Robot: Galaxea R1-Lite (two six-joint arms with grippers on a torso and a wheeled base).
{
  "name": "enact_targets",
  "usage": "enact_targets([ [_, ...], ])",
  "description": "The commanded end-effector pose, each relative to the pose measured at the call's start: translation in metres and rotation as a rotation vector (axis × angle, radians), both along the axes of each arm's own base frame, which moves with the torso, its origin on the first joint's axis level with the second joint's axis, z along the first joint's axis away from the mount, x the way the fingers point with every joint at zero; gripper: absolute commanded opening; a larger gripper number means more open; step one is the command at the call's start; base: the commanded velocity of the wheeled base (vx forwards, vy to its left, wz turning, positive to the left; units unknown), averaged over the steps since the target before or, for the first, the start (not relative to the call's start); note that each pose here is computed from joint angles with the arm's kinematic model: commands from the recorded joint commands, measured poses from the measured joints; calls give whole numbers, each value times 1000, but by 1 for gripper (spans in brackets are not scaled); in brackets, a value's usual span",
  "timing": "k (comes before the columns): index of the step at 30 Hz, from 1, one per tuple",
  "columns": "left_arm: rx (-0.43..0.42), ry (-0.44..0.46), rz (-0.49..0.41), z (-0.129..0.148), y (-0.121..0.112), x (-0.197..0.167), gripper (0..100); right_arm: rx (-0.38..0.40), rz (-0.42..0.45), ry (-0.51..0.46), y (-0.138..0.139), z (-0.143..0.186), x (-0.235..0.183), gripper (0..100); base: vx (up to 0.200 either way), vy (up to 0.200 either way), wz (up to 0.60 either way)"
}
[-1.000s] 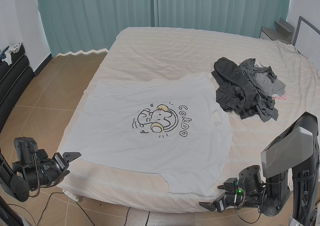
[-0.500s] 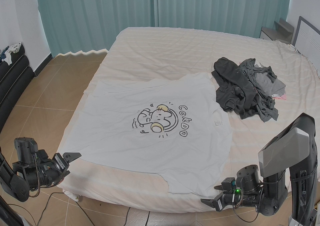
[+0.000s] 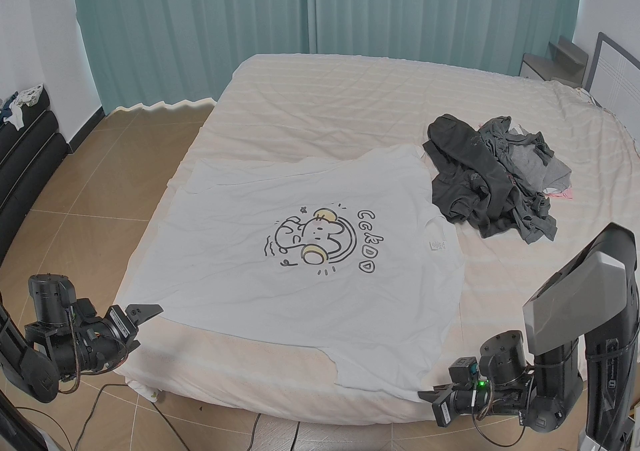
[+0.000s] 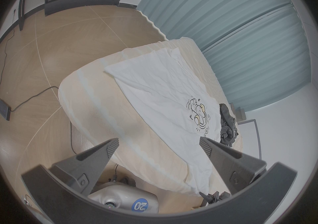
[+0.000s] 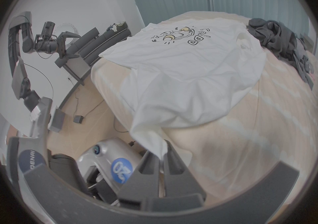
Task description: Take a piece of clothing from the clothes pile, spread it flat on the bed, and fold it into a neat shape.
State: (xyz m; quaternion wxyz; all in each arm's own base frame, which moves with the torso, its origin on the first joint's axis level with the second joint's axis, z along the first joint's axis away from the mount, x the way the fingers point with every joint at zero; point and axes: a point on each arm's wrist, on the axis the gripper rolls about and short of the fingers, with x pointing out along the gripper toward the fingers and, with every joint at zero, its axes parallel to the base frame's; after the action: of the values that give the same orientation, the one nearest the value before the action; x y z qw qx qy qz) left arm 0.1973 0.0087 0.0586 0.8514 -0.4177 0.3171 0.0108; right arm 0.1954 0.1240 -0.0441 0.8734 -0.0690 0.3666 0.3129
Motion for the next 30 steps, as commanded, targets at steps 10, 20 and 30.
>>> enact_targets([
  [10,14,-8,2,1,0,0,100,207,-16,158,-1,36,-26,0,0,0,0],
  [20,68,-47,76,8,1,14,100,293,-69,263,-4,53,-35,0,0,0,0],
  [30,155,118,203,-27,5,67,100,391,-156,428,-6,58,-42,0,0,0,0],
])
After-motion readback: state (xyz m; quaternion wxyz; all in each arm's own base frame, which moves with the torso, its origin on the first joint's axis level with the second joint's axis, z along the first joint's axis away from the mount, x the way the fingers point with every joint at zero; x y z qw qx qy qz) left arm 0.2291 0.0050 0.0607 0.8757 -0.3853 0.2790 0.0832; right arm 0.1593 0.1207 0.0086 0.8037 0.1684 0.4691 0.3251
